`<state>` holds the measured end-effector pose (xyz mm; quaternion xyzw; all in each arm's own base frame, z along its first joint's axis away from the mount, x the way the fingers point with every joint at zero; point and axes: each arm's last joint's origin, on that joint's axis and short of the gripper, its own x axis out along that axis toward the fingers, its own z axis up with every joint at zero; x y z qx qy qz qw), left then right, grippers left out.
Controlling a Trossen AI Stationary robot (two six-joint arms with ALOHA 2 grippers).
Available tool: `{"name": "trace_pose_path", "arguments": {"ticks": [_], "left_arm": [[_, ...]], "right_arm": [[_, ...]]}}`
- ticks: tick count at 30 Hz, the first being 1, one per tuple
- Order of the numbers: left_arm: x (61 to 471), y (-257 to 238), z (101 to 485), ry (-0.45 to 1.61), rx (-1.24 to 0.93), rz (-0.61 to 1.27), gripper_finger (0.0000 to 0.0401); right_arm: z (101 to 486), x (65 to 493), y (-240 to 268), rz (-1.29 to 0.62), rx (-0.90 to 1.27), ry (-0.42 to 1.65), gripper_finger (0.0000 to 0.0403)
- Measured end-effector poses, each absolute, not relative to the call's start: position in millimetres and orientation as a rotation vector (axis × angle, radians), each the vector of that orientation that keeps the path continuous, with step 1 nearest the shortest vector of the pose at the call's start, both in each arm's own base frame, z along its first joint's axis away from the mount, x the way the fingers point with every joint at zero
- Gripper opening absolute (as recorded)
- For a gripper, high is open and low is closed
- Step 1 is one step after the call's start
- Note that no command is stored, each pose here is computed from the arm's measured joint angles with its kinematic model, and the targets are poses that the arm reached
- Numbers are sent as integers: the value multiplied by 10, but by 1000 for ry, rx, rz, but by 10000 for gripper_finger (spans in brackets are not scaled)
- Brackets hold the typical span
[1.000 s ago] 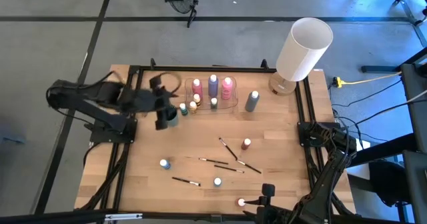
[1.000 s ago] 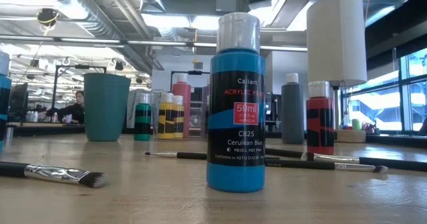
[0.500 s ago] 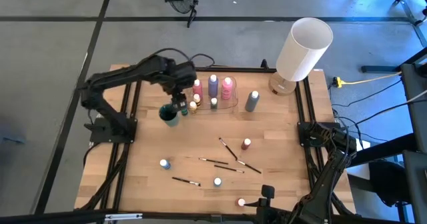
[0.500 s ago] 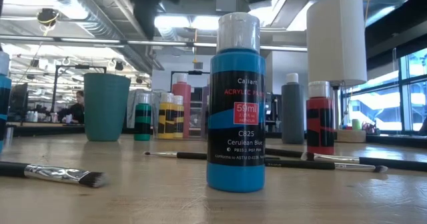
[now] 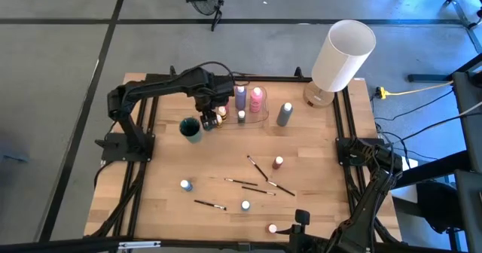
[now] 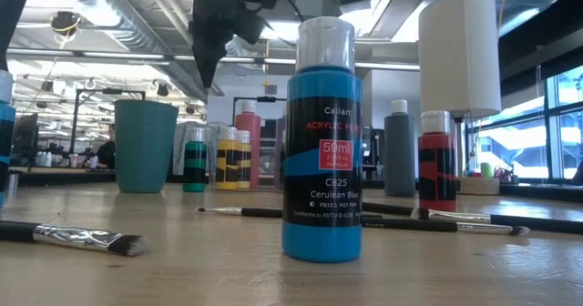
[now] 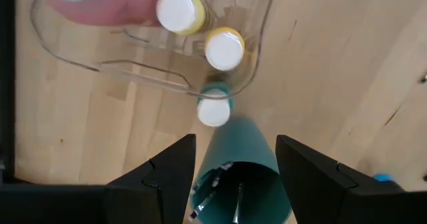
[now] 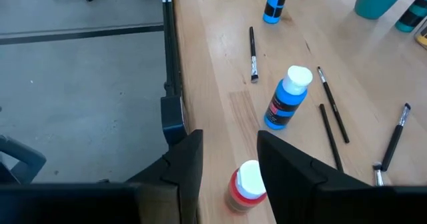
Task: Pick & Place Paint Supplies
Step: Put the light blue paint bottle into the transparent bin
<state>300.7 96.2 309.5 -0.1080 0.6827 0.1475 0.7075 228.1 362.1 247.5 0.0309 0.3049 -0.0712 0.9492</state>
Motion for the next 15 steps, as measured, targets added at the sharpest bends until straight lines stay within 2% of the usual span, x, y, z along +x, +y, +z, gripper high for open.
{"name": "trace_pose_path", "arguments": {"ticks": [15], "left_arm": [[3036,949,3005,1503,-259,317,203]], "right_arm": [[2476,2283,3624,-135,41,621,144]]}}
